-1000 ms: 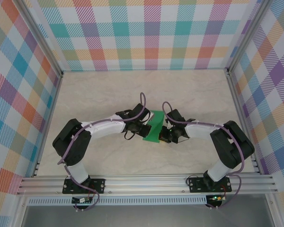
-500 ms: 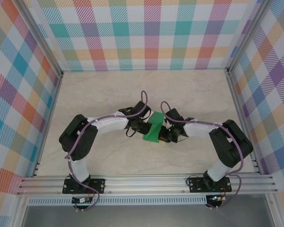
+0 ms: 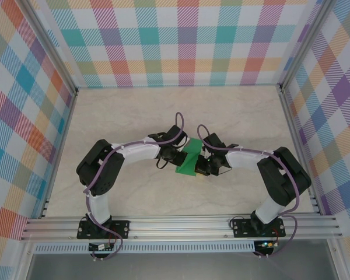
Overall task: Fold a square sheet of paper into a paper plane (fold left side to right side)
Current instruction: Fold the triangle a second time at the center of the table.
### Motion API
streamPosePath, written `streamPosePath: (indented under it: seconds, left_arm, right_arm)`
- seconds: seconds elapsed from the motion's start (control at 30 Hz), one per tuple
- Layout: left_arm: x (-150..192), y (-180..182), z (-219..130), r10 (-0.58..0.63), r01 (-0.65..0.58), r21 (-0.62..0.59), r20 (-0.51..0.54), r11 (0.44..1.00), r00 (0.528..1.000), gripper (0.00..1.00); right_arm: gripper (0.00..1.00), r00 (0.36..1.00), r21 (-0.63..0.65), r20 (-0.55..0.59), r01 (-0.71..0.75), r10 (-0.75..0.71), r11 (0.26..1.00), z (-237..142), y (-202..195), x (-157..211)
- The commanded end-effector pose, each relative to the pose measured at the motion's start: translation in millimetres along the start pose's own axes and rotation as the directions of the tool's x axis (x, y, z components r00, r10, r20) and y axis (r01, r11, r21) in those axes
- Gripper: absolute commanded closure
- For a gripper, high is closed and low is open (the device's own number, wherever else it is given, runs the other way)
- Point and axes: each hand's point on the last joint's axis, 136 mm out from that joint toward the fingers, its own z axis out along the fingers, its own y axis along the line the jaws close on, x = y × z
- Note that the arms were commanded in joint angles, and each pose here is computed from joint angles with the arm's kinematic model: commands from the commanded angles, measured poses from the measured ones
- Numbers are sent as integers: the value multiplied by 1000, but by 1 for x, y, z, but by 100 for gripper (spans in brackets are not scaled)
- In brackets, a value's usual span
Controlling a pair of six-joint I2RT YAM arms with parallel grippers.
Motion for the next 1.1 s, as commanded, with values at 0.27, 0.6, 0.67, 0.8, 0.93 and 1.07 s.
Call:
streamPosePath:
  seconds: [0.27, 0.6, 0.67, 0.8, 0.93, 1.07]
  left_arm:
    - [-11, 8, 3, 2, -2, -31, 10, 1000, 1000, 92]
    - [-12, 10, 6, 4, -4, -38, 6, 999, 1000, 92]
    - [-12, 10, 6, 5, -5, -38, 8, 999, 1000, 92]
    - [-13, 12, 7, 6, -6, -47, 7, 999, 1000, 92]
    - [-13, 13, 7, 9, -8, -56, 7, 998, 1000, 92]
    - [-12, 14, 7, 10, -10, -59, 6, 998, 1000, 92]
  right_arm:
    - [100, 999, 71, -53, 11, -7, 997, 9, -14, 14]
    - [100, 998, 76, -55, 15, -11, 997, 9, -14, 14]
    - [100, 998, 76, -57, 16, -11, 997, 9, -14, 13]
    - [100, 998, 76, -58, 17, -13, 997, 9, -13, 13]
    - [100, 998, 79, -59, 17, -12, 997, 9, -13, 13]
    - [100, 998, 79, -61, 17, -13, 997, 9, -13, 13]
